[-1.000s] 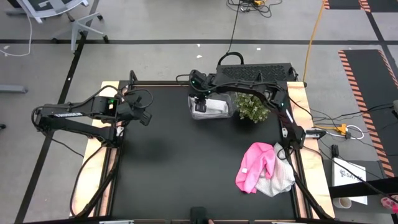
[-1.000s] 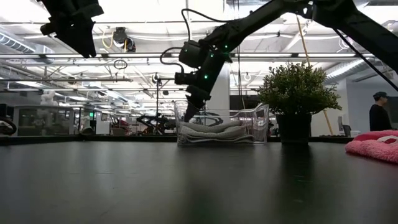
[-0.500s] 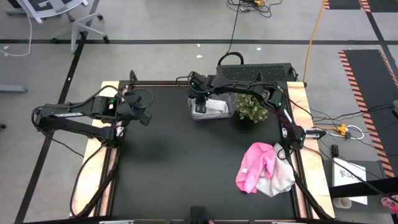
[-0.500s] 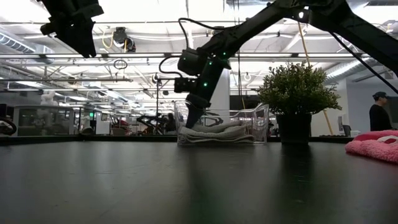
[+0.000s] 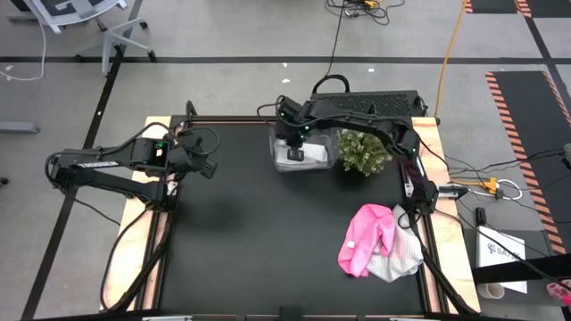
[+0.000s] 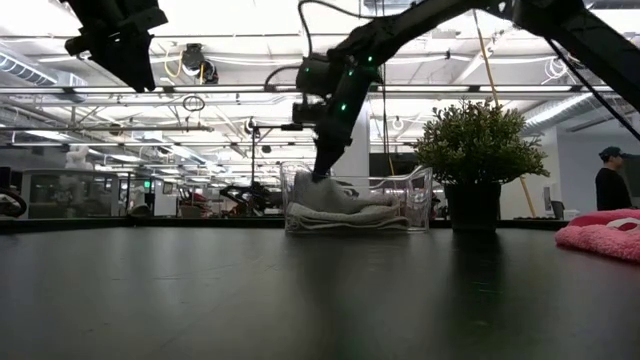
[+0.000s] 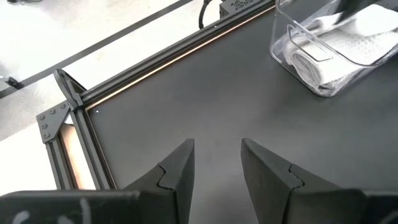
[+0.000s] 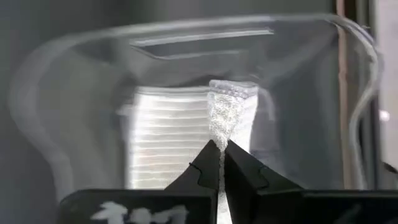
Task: Fold microfiber towels
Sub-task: Put the folded gray towel into the transparent bin
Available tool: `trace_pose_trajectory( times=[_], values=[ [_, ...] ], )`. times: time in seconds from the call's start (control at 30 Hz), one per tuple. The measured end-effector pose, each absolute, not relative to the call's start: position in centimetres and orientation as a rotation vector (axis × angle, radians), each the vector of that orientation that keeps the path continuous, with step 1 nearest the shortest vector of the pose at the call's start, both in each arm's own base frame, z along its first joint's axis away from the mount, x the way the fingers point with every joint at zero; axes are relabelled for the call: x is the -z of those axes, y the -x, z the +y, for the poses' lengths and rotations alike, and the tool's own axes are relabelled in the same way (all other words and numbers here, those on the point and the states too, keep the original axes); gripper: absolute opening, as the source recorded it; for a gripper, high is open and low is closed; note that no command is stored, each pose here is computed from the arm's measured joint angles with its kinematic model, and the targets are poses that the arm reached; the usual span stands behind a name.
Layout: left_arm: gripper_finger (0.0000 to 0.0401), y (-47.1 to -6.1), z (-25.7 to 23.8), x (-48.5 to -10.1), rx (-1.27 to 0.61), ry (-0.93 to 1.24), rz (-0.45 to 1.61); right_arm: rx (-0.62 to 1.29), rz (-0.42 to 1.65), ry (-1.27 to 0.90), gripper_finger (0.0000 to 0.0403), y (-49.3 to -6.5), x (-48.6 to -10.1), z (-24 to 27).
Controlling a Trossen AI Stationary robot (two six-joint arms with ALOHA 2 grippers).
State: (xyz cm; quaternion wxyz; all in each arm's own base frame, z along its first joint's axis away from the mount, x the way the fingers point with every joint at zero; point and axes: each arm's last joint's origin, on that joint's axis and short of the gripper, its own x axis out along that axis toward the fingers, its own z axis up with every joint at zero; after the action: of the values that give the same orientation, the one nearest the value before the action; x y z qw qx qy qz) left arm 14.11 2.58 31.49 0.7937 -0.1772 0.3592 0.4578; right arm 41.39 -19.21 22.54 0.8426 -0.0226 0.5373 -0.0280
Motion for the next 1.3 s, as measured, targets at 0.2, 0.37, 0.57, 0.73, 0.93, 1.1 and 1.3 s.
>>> trace_pose_trajectory(
  times=[0.2, 0.37, 0.57, 0.73, 0.93, 1.1, 1.3],
  values=[
    [0.0131, -14.1, 2.6, -31.5, -0.987, 0.38, 0.77, -0.091, 1.117, -0.149, 0.0002, -40.9, -23.0, -18.0],
    [0.0131, -14.1, 2.6, -31.5, -0.989, 0.382, 0.768, -0.122, 1.106, -0.155, 0.0002, -41.2, -22.5, -17.1],
    [0.0132, -14.1, 2.6, -31.5, -0.99, 0.382, 0.767, -0.148, 1.187, -0.192, 0.0007, -40.7, -19.6, -15.7],
    [0.0131, -14.1, 2.6, -31.5, -0.989, 0.38, 0.769, -0.154, 1.226, -0.211, 0.0008, -40.2, -18.3, -15.4],
    [0.0132, -14.1, 2.6, -31.5, -0.988, 0.379, 0.769, -0.126, 1.16, -0.203, 0.0008, -40.8, -18.8, -15.8],
    [0.0132, -14.1, 2.6, -31.5, -0.988, 0.378, 0.77, -0.147, 1.138, -0.264, 0.0008, -40.9, -19.2, -15.7],
    [0.0131, -14.1, 2.6, -31.5, -0.988, 0.378, 0.77, -0.211, 1.12, -0.328, 0.0009, -40.9, -19.3, -15.4]
  ],
)
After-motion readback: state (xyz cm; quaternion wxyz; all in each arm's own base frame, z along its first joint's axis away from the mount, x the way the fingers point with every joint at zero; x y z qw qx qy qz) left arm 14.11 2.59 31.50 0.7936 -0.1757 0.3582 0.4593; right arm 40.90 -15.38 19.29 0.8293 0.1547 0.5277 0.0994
